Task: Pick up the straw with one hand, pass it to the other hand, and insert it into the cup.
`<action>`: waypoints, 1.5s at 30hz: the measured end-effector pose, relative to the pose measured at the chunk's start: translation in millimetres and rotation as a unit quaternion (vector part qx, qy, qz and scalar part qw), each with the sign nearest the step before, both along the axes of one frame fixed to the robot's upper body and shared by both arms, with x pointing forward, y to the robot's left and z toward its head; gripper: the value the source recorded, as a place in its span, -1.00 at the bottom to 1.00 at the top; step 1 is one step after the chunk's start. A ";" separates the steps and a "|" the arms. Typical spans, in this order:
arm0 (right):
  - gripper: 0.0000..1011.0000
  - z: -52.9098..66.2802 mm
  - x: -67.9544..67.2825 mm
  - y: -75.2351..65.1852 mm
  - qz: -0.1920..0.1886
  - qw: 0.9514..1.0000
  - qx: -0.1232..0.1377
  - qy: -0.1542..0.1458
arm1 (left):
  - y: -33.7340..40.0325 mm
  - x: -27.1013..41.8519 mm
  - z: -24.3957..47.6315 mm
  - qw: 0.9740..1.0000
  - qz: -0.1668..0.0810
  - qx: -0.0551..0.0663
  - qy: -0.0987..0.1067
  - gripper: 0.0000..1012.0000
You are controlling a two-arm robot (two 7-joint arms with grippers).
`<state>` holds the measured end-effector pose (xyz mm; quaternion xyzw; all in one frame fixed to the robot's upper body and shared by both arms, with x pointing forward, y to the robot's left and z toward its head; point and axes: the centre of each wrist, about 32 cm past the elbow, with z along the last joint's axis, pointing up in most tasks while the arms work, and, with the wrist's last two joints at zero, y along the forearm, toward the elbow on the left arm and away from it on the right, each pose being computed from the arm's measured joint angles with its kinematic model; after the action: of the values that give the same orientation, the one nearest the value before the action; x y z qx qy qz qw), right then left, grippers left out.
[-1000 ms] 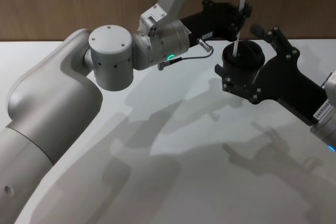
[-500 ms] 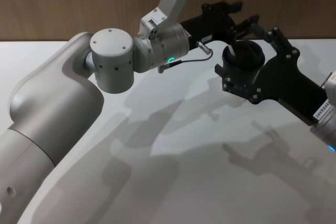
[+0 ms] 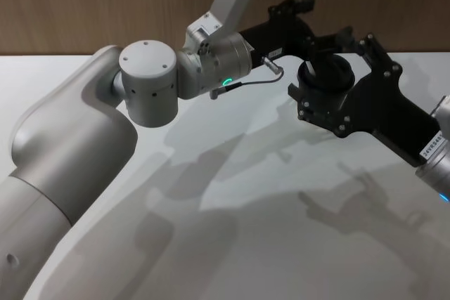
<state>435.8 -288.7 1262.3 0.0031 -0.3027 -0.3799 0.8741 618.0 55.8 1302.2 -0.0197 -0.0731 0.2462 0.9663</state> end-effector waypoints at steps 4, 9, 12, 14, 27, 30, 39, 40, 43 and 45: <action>0.98 1.2 0.4 1.5 0.000 1.000 0.012 -0.001 | 3.6 -2.6 -0.5 1.000 0.005 -0.003 -0.004 0.98; 0.98 6.0 1.3 4.9 -0.001 0.999 0.038 -0.007 | 11.6 -7.5 -1.2 1.000 0.015 -0.009 -0.010 0.98; 0.98 10.3 2.1 7.3 -0.001 0.998 0.056 -0.010 | 15.3 -9.7 -1.7 1.000 0.020 -0.012 -0.013 0.98; 0.98 12.9 2.6 8.6 -0.001 0.998 0.065 -0.012 | 19.3 -12.2 -2.1 0.999 0.024 -0.014 -0.015 0.98; 0.98 37.3 3.4 22.5 -0.005 0.988 0.153 -0.002 | 37.4 -24.2 -4.4 0.999 0.036 -0.028 -0.024 0.98; 0.98 43.2 2.6 26.3 -0.011 0.985 0.172 0.009 | 41.2 -26.6 -4.0 0.999 0.035 -0.033 -0.026 0.98; 0.98 56.0 -0.2 35.4 -0.028 0.978 0.197 0.056 | 52.2 -35.6 -2.1 0.998 0.032 -0.047 -0.034 0.98; 0.98 56.6 -0.5 36.0 -0.029 0.978 0.197 0.060 | 53.2 -36.6 -1.9 0.998 0.031 -0.048 -0.036 0.98; 0.98 58.9 -1.9 39.3 -0.031 0.977 0.197 0.082 | 56.7 -39.8 -0.9 0.997 0.031 -0.052 -0.040 0.98; 0.98 59.2 -2.1 39.9 -0.032 0.976 0.196 0.086 | 58.7 -41.5 -0.4 0.997 0.031 -0.055 -0.042 0.98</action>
<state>433.7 -248.8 1321.4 0.1323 -0.1461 -0.4581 0.8668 576.5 114.5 1301.8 -0.0808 -0.1009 0.2785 0.9517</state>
